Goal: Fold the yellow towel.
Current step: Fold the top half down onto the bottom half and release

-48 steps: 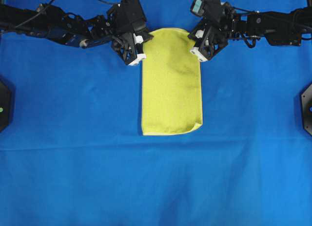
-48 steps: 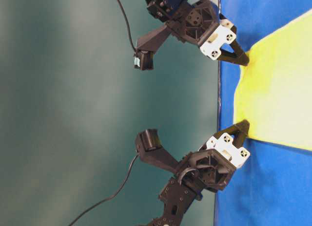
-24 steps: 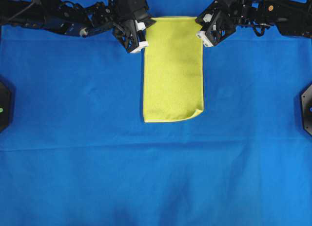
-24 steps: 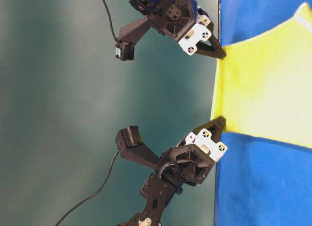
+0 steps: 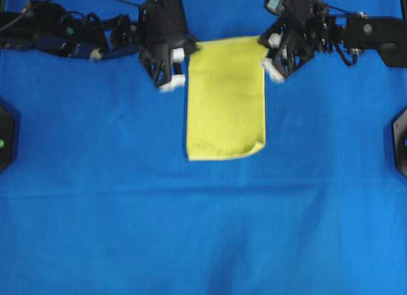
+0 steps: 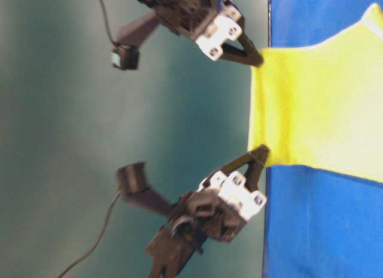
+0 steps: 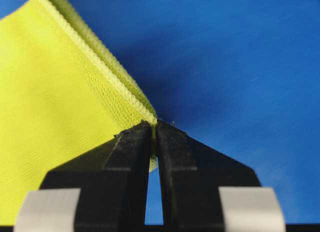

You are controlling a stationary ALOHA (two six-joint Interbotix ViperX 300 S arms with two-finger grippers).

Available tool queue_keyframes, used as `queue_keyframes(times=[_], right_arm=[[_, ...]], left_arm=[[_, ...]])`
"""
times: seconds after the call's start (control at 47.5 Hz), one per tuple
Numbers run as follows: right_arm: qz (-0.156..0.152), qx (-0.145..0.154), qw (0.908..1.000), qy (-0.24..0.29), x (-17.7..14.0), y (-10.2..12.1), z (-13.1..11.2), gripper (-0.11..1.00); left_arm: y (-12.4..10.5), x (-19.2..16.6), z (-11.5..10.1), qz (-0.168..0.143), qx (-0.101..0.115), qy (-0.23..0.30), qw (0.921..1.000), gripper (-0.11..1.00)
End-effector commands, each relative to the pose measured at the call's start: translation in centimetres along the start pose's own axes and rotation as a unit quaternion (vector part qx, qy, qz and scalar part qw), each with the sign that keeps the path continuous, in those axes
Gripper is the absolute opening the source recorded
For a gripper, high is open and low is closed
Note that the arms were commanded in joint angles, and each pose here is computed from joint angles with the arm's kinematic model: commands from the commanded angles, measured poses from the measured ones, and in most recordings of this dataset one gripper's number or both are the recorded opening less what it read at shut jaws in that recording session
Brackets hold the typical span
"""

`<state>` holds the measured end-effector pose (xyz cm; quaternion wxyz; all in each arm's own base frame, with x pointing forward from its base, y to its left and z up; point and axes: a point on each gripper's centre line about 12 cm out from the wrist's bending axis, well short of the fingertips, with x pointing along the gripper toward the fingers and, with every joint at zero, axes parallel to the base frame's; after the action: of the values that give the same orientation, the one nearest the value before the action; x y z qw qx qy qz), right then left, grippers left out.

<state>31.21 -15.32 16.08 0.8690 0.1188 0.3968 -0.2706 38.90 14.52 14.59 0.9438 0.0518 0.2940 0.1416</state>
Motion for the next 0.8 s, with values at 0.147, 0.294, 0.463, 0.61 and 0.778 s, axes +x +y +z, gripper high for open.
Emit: queue_keyframes(times=[0.147, 0.294, 0.463, 0.61, 0.778], right_arm=[[0.036, -0.019, 0.9992, 0.005, -3.7, 5.1, -1.3, 0.05], [0.053, -0.022, 0.9981, 0.022, -4.2, 7.5, -2.8, 0.05], [0.061, -0.027, 0.9967, 0.047, -3.7, 8.9, -4.7, 0.05], [0.056, -0.025, 0.9951, 0.078, -2.4, 9.4, -6.5, 0.05], [0.074, -0.022, 0.9936, 0.082, -2.0, 10.7, -7.3, 0.05]], left_arm=[[-5.3, -3.8, 1.5, -0.056, 0.023, -0.027, 0.9978, 0.04], [-8.1, -4.4, 0.1, -0.089, 0.029, -0.008, 0.9956, 0.04], [-10.8, -4.2, -1.7, -0.118, 0.043, 0.012, 0.992, 0.04], [-12.9, -3.2, -3.1, -0.136, 0.047, 0.019, 0.9894, 0.04], [-15.0, -3.0, -3.6, -0.156, 0.061, 0.014, 0.9858, 0.04]])
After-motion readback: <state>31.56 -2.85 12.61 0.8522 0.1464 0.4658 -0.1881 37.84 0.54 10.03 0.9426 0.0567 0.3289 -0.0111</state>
